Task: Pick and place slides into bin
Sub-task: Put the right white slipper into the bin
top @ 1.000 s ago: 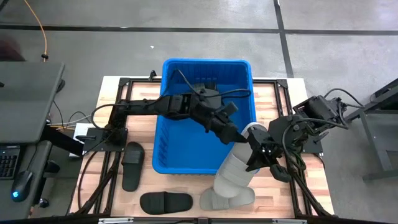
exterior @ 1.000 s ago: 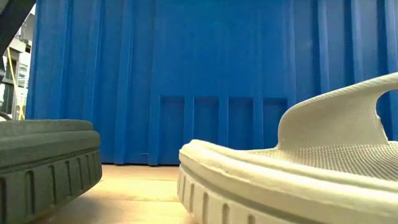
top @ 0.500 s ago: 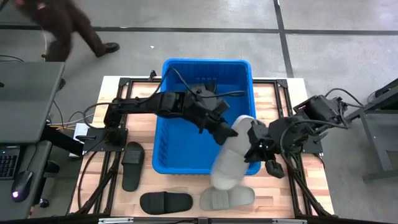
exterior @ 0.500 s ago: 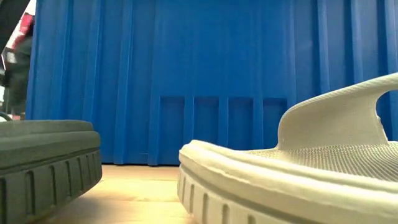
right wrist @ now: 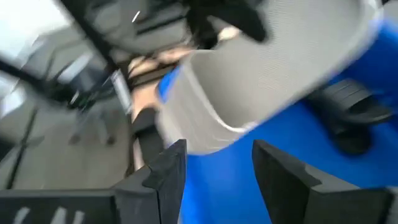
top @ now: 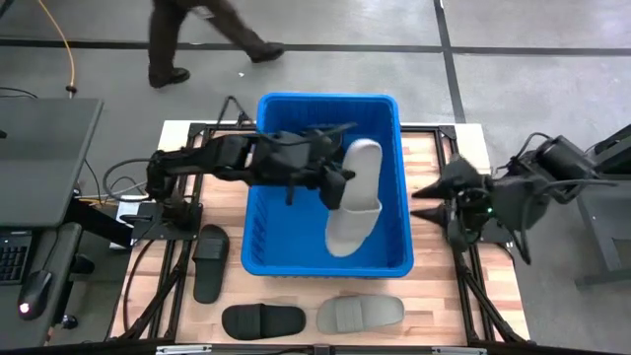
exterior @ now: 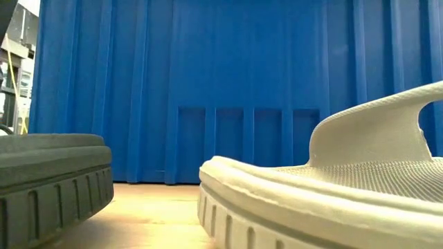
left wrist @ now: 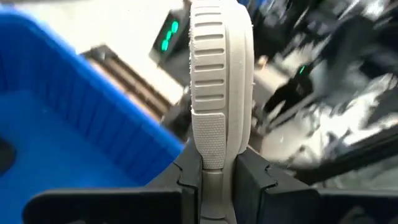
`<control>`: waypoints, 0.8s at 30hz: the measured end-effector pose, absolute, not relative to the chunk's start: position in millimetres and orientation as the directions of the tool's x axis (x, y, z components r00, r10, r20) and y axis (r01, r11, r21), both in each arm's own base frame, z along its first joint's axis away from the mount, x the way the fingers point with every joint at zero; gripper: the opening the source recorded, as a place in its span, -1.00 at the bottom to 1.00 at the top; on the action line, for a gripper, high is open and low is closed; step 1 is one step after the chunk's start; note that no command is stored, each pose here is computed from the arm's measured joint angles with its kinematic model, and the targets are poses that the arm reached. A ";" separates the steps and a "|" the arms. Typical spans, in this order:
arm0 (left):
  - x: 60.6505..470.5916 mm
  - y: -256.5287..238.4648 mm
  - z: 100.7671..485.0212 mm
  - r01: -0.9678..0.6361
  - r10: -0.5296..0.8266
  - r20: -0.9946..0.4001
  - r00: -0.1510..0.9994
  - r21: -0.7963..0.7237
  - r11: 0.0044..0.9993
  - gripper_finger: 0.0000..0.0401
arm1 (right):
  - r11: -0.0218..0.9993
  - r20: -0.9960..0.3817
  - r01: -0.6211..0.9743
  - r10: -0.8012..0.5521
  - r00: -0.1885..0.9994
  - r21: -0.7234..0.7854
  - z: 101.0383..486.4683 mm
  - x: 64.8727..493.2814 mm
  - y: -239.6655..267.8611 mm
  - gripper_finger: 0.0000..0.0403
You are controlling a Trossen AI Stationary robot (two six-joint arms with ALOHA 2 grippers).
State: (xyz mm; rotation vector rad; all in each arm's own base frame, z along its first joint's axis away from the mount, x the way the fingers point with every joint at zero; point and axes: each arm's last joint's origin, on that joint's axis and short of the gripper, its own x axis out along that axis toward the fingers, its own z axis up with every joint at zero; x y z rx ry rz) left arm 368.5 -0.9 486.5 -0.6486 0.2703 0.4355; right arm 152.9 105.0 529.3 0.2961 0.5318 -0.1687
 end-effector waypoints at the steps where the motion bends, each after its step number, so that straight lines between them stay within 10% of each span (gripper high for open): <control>1: 365.5 -3.7 491.7 -0.466 0.322 -0.344 0.882 -0.527 0.711 -0.81 | 0.937 -0.500 0.263 -0.117 0.858 0.231 530.4 150.1 103.5 -0.14; 11: 330.4 -22.7 522.9 -0.475 0.427 -0.216 0.878 -0.505 0.721 -0.81 | 0.913 -0.459 0.347 -0.218 0.861 0.217 528.8 152.8 106.5 -0.15; 24: 235.2 -67.1 511.4 -0.782 0.734 -0.303 0.608 -0.387 0.488 -0.81 | 0.875 -0.469 0.458 -0.343 0.814 0.155 487.4 167.8 123.4 -0.14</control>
